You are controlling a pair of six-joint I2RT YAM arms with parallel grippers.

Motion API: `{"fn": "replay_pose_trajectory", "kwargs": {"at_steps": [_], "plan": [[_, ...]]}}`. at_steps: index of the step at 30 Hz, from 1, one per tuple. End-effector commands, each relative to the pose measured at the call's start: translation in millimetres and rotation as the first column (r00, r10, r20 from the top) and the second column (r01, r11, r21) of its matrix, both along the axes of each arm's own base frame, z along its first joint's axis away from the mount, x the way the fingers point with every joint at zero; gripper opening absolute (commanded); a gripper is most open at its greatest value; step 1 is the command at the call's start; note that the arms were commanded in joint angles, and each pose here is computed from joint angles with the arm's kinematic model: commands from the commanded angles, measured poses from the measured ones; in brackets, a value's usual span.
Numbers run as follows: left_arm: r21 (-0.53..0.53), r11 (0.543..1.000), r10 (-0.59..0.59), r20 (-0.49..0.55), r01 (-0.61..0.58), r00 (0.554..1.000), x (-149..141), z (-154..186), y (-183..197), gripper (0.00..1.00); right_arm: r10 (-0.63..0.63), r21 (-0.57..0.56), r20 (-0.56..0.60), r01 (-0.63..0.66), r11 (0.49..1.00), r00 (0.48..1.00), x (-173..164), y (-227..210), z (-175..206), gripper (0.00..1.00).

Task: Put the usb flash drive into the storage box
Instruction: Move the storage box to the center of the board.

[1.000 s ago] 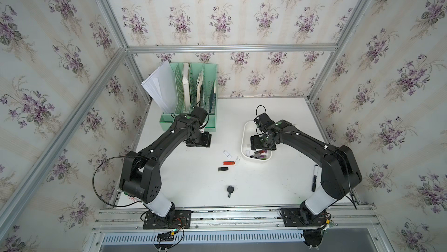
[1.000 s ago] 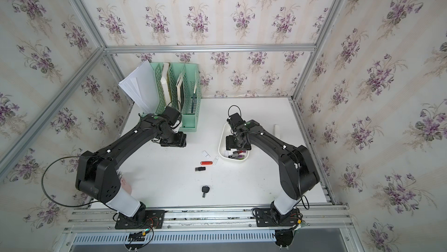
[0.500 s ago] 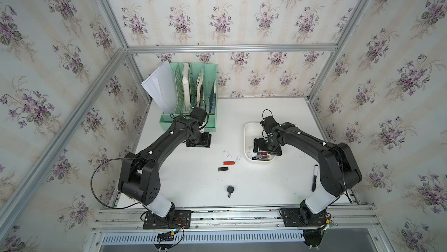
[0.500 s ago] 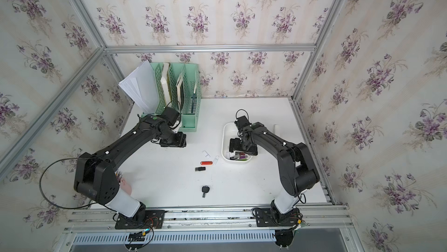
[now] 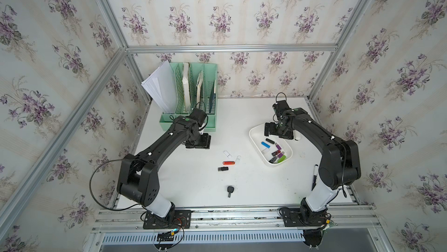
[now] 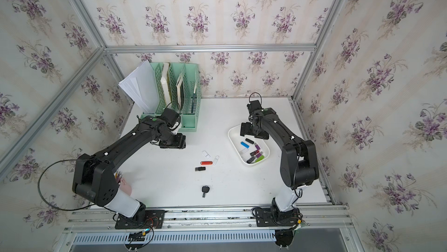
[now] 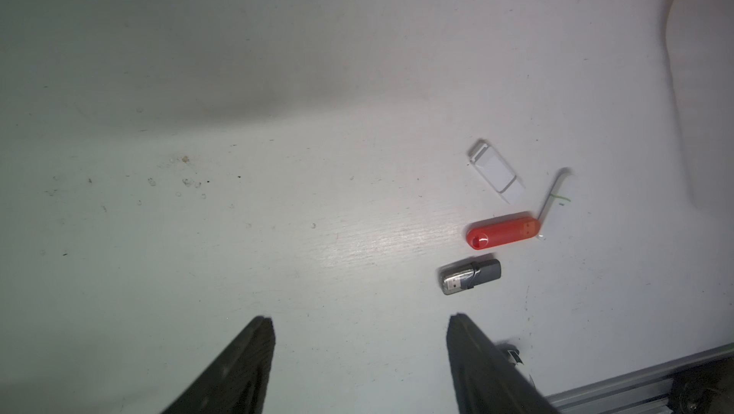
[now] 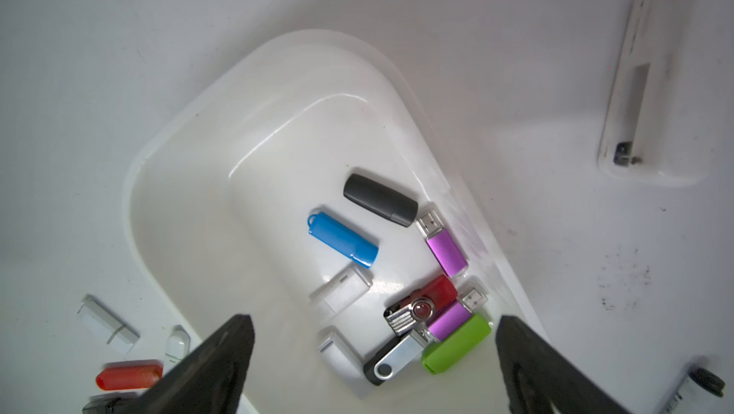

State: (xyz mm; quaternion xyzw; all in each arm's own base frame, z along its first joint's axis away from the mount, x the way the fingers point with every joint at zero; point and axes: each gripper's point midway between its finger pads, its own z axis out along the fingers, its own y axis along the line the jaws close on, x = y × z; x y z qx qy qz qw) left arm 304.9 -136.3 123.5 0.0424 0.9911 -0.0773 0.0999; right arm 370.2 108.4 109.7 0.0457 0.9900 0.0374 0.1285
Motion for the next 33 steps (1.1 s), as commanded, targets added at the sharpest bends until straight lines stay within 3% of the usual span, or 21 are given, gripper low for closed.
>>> {"fn": "replay_pose_trajectory", "kwargs": {"at_steps": [1,9,15,25,33], "plan": [[0.004,1.0,0.008,0.003,-0.008,1.0,-1,0,2,0.74,0.043,-0.003,-0.008,-0.043,0.999,0.999,9,17,-3,1.0],[0.014,1.0,0.007,0.007,-0.007,1.0,-3,0,5,0.74,0.112,-0.213,0.033,-0.102,0.972,0.993,41,40,-10,1.0],[0.016,1.0,0.01,0.014,-0.01,1.0,-2,2,7,0.74,0.104,-0.321,0.05,-0.082,0.944,0.993,58,20,4,1.0],[0.011,1.0,0.011,0.007,-0.011,1.0,-2,-2,7,0.74,0.122,-0.274,0.003,-0.116,0.955,0.993,47,-11,-16,1.0],[0.016,1.0,0.012,0.004,-0.012,1.0,-4,-3,8,0.74,0.241,-0.168,-0.055,-0.247,0.954,0.969,48,5,-43,1.0]]}}
